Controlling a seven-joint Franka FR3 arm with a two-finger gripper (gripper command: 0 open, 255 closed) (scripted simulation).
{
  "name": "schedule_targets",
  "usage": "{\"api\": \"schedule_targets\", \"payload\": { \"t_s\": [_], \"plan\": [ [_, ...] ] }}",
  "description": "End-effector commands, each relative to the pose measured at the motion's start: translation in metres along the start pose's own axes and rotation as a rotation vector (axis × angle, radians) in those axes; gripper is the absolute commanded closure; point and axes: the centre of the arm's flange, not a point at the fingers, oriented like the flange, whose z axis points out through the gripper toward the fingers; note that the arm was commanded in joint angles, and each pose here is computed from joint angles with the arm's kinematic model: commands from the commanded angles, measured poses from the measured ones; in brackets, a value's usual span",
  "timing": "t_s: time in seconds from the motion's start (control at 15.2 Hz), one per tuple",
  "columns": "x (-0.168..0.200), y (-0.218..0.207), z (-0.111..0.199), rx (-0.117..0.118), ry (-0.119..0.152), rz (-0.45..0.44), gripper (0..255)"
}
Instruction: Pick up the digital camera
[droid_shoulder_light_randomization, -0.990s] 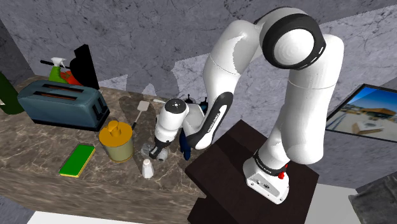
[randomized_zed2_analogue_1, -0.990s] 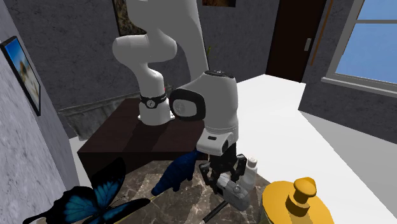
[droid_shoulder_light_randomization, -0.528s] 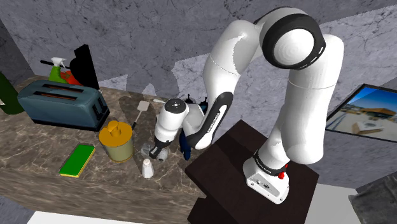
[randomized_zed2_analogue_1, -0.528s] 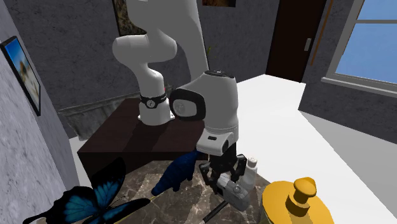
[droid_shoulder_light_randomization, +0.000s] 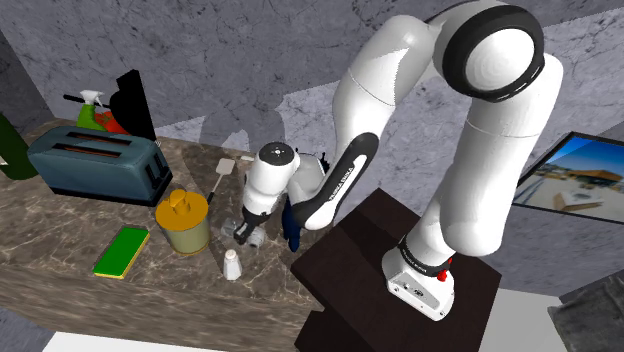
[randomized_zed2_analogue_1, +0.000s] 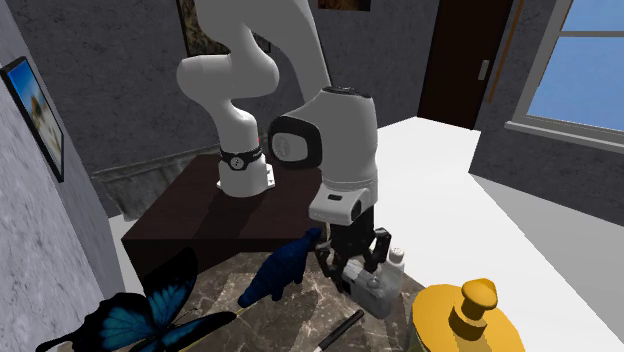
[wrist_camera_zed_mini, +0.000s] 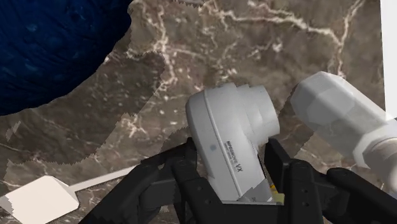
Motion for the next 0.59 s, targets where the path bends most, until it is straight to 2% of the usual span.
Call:
{"api": "schedule_targets", "payload": {
  "t_s": [0.0,0.4,0.53],
  "plan": [
    [0.002,-0.001,-0.011,0.000,0.000,0.000,255],
    [0.008,-0.002,-0.042,0.000,0.000,0.000,255],
    [0.008,-0.002,-0.043,0.000,0.000,0.000,255]
  ]
}}
